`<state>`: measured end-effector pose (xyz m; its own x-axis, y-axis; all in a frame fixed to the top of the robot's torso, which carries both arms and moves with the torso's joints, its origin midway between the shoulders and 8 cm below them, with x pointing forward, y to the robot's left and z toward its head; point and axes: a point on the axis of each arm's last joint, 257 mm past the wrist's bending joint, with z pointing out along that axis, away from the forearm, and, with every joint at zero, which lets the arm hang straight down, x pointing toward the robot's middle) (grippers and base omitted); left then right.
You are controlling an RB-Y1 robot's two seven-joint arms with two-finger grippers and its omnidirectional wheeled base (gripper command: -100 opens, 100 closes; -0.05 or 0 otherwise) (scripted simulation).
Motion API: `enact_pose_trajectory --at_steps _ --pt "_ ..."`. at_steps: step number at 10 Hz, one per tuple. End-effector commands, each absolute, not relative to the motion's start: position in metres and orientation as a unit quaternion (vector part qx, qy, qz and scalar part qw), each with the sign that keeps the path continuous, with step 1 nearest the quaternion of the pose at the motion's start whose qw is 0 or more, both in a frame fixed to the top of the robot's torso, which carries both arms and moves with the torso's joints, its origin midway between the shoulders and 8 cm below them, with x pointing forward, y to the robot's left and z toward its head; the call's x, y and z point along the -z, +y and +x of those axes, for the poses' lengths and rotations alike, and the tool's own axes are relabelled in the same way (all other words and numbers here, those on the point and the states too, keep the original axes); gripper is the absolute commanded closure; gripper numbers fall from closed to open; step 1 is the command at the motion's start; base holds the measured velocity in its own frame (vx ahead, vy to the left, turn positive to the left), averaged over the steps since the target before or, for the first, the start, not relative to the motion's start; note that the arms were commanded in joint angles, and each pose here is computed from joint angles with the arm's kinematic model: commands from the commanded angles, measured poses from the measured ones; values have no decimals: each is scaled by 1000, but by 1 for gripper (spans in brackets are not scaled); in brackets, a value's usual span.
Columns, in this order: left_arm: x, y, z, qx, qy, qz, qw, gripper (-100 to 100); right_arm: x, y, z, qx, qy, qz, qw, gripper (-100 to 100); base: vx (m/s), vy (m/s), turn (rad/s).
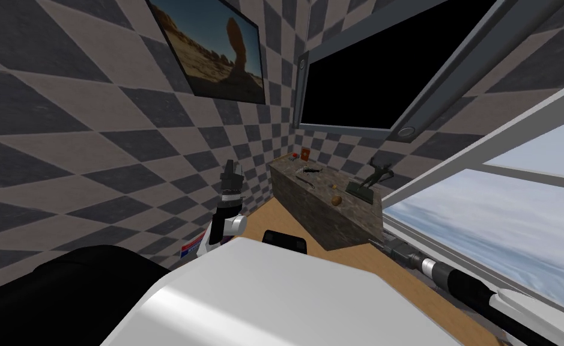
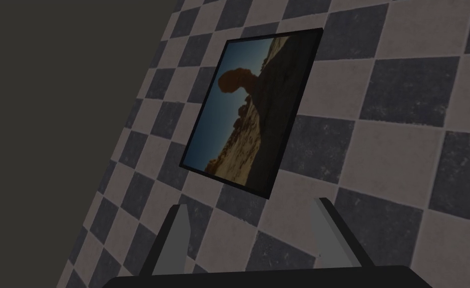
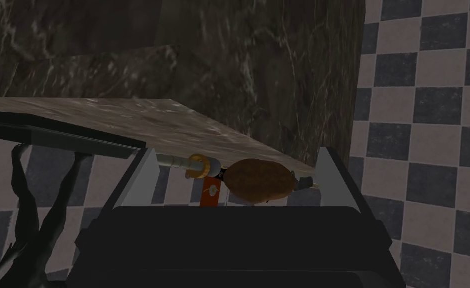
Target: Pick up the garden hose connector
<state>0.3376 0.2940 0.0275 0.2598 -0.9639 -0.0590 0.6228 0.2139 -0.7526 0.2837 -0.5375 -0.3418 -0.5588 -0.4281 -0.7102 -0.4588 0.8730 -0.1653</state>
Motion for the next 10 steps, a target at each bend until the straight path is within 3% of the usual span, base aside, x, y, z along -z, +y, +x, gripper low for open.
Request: enact_pose_trajectory --at_steps 1,10 --pt "-28 294 338 544 273 -312 730 0 338 -567 276 9 888 -274 369 -100 80 84 113" --pt "-28 294 338 544 273 -312 730 0 310 -673 239 114 897 -343 256 -100 97 65 80"
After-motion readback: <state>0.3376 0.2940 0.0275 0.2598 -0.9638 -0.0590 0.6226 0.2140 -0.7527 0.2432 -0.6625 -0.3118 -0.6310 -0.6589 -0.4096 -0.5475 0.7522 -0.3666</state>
